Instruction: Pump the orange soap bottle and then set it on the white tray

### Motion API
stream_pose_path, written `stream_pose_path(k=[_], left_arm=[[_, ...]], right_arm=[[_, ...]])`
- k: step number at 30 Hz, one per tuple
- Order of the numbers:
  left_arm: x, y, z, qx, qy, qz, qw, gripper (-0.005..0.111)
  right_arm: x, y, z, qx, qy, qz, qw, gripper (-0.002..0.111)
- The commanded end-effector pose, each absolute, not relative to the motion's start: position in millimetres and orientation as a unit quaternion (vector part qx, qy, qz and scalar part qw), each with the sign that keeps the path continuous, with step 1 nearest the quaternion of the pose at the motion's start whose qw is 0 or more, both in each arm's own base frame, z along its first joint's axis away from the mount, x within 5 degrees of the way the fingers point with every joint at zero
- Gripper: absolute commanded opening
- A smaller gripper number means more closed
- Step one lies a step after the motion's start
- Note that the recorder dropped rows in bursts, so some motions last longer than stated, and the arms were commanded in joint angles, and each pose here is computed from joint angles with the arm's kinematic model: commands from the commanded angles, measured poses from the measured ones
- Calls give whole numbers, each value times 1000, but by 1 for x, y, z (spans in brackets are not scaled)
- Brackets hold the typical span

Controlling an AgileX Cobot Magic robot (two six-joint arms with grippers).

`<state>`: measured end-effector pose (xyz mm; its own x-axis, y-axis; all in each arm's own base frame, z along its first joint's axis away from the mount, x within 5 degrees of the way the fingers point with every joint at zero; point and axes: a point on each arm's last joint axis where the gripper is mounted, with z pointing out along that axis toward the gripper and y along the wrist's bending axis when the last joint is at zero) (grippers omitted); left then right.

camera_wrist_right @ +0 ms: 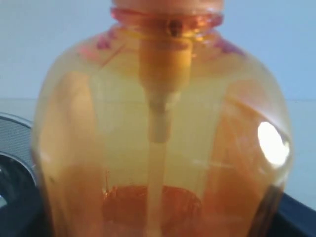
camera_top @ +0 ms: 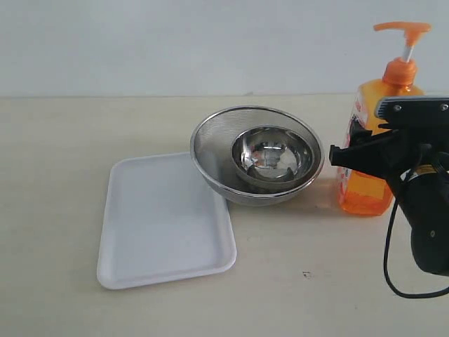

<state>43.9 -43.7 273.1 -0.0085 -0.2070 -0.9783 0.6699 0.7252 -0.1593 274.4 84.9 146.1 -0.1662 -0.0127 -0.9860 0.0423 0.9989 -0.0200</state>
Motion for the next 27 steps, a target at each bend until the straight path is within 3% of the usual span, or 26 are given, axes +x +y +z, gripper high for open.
stream_pose_path(k=[1,21,27], left_arm=[[41,-36,264,158,626,-317,695,5],[45,-33,216,102,666,-333,660,5],[54,-48,201,126,733,-338,576,5]], right_arm=[[274,84,147,16,766,-24,642,0],[274,84,146,15,767,-26,641,0],[274,84,146,15,767,-26,641,0]])
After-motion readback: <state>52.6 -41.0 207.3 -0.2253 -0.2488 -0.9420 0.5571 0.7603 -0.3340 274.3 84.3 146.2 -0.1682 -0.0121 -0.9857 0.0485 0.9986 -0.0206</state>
